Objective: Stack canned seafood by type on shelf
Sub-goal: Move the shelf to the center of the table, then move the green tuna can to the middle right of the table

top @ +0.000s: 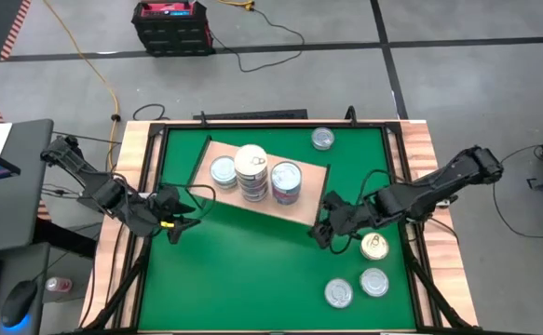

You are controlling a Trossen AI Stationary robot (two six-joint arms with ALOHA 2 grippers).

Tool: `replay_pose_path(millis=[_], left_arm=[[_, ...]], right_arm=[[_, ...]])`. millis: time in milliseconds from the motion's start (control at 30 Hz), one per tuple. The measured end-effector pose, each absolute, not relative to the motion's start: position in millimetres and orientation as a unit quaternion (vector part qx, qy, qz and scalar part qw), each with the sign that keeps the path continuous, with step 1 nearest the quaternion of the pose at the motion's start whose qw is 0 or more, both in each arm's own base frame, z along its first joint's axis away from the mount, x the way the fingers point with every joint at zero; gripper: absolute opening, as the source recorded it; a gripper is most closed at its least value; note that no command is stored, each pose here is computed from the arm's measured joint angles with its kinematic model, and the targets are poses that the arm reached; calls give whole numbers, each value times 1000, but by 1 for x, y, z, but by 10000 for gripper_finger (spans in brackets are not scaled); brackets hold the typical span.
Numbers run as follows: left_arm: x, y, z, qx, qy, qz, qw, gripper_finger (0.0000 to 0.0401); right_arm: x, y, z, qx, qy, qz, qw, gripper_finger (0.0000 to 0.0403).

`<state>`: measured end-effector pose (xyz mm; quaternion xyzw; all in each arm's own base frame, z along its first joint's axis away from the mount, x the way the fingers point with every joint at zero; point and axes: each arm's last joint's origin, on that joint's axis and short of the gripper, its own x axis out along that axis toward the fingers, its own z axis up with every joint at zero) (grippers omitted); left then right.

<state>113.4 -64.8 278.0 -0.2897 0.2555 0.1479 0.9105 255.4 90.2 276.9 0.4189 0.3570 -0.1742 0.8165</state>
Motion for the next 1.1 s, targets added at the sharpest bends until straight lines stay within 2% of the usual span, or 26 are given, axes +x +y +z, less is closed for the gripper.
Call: replay_pose_path(millis=[300, 600, 700, 867, 1100], left_arm=[[107, -60, 281, -282, 258, 129, 915, 231], [107, -60, 281, -278, 250, 138, 917, 231], [107, -59, 282, -260, 241, 145, 923, 231], [107, -58, 282, -222, 235, 149, 935, 231], [107, -58, 283, -234, 227, 156, 932, 231]], right_arm=[[205, 69, 326, 404, 401, -210, 795, 276], [176, -5, 347, 366, 315, -359, 799, 276], [179, -35, 340, 362, 311, -397, 784, 276], [189, -95, 317, 380, 296, -410, 774, 276], [191, -178, 275, 373, 326, -431, 755, 276]])
